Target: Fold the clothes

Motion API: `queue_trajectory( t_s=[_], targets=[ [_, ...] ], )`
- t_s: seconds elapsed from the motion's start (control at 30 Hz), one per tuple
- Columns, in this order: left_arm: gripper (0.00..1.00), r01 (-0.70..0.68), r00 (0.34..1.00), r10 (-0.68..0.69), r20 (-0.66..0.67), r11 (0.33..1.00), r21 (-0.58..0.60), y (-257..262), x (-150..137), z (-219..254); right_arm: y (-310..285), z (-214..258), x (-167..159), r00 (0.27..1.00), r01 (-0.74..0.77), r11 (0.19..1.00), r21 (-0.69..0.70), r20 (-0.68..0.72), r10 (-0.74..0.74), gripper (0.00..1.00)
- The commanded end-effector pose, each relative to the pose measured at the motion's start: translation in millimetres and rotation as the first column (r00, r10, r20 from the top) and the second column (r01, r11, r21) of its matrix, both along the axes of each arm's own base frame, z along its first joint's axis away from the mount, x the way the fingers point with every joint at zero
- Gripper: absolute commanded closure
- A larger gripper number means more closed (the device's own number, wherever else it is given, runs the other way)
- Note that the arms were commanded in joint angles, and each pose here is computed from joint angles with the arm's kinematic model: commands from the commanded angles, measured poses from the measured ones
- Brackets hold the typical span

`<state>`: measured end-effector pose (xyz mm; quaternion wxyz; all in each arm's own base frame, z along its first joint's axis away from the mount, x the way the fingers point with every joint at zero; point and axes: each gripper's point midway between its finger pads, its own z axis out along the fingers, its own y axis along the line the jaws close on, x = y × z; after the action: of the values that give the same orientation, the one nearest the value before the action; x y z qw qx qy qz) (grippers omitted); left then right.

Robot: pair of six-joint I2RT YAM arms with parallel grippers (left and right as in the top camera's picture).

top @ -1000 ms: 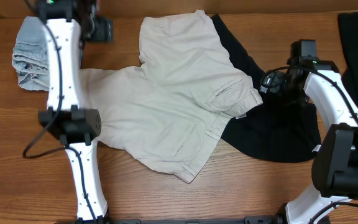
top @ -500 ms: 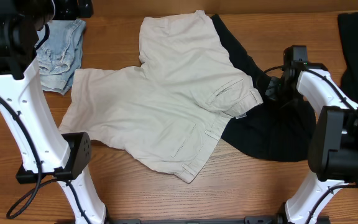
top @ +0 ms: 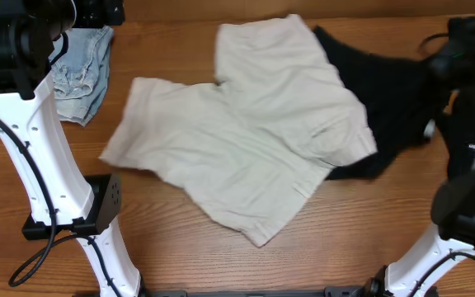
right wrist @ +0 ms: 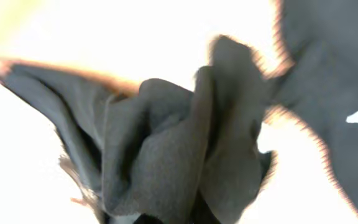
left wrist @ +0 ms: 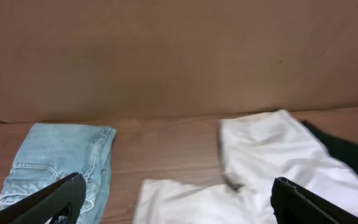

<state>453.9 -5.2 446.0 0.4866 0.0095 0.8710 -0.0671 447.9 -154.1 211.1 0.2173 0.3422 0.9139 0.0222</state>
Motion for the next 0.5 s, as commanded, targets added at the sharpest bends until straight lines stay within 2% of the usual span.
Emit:
queue_trajectory(
  t_s=[0.0, 0.17, 0.3, 0.47],
  targets=[
    [0.03, 0.007, 1.0, -0.007, 0.002, 1.0, -0.013, -2.7, 0.9, 0.2, -57.5, 46.2, -17.9, 0.987, 0.135, 0.989, -0.067, 0.102, -0.127, 0.96],
    [0.03, 0.012, 1.0, -0.012, -0.005, 1.0, -0.014, -4.7, 0.2, -1.5, -113.6, 25.3, -43.3, 0.963, 0.267, 0.962, -0.055, 0.06, -0.264, 0.96],
    [0.03, 0.022, 1.0, -0.022, -0.014, 1.0, -0.014, -9.2, 0.1, -3.6, -155.1, 7.7, -65.9, 0.91, 0.413, 0.91, -0.015, 0.04, -0.413, 0.96],
    [0.04, 0.049, 0.999, -0.049, -0.017, 0.999, -0.009, -19.9, 1.4, -5.5, -184.4, 16.5, -83.8, 0.876, 0.468, 0.881, 0.065, 0.095, -0.472, 0.96]
  ],
)
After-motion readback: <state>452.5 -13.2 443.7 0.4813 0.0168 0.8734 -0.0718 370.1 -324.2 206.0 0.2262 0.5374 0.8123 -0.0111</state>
